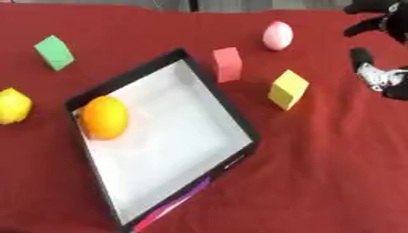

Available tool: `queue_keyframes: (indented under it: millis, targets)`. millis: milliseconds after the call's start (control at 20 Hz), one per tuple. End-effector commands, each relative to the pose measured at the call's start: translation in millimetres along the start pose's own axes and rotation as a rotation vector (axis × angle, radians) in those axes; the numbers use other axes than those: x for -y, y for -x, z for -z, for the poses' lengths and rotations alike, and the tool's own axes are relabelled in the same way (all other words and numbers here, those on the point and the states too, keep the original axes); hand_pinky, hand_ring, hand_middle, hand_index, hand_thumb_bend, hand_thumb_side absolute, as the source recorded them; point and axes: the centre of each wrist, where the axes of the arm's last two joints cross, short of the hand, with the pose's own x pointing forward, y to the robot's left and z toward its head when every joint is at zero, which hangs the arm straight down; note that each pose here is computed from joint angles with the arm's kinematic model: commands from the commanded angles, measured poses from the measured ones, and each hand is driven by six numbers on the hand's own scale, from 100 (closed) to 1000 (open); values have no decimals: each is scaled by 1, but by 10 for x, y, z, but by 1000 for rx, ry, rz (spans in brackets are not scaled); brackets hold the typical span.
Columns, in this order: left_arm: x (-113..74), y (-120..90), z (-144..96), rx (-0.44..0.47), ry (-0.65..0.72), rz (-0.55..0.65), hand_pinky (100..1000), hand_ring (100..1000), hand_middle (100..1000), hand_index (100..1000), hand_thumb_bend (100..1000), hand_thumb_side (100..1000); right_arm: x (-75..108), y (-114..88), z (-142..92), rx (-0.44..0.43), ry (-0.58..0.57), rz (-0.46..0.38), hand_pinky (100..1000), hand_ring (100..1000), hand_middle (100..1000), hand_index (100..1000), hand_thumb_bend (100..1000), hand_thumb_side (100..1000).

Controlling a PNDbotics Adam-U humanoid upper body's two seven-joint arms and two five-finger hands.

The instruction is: Pick up objects on the table and place them in the box.

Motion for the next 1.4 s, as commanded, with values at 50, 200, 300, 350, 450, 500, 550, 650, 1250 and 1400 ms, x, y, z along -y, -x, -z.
queue_keyframes:
  millis: [50,200,300,350,450,500,550,650,1250,1400]
  targets:
    - [-63,-85,66,34,2,26,647,831,735,787,298,678,255,-42,43,27,-88,-157,958,833,909,950,100,199]
    - [-60,-82,64,32,7,28,647,831,735,787,298,677,400,-9,100,32,-145,-246,950,844,909,947,100,218]
    - [-55,-82,63,32,9,28,647,831,735,786,298,678,468,20,128,28,-174,-300,942,853,908,945,100,248]
    - [-53,-82,62,32,11,28,647,832,734,786,298,678,490,37,140,27,-188,-324,939,857,905,945,100,247]
    - [-50,-81,61,31,14,28,647,832,734,786,297,678,524,75,161,23,-225,-370,935,866,908,944,100,309]
    - [-49,-80,61,30,16,29,647,832,734,786,297,678,535,95,173,20,-246,-392,934,867,908,944,100,318]
    - [-48,-78,60,29,17,29,647,832,734,786,297,679,544,115,187,19,-264,-410,933,870,908,944,100,325]
    - [-45,-78,60,29,19,29,647,832,734,786,298,678,561,151,219,21,-288,-436,931,874,909,944,100,330]
    - [-28,-86,69,30,30,27,646,832,734,786,297,679,469,319,414,146,-497,-582,930,916,932,944,100,444]
    - [-23,-88,73,30,32,26,647,833,734,785,297,679,450,374,457,187,-545,-607,938,928,939,945,100,462]
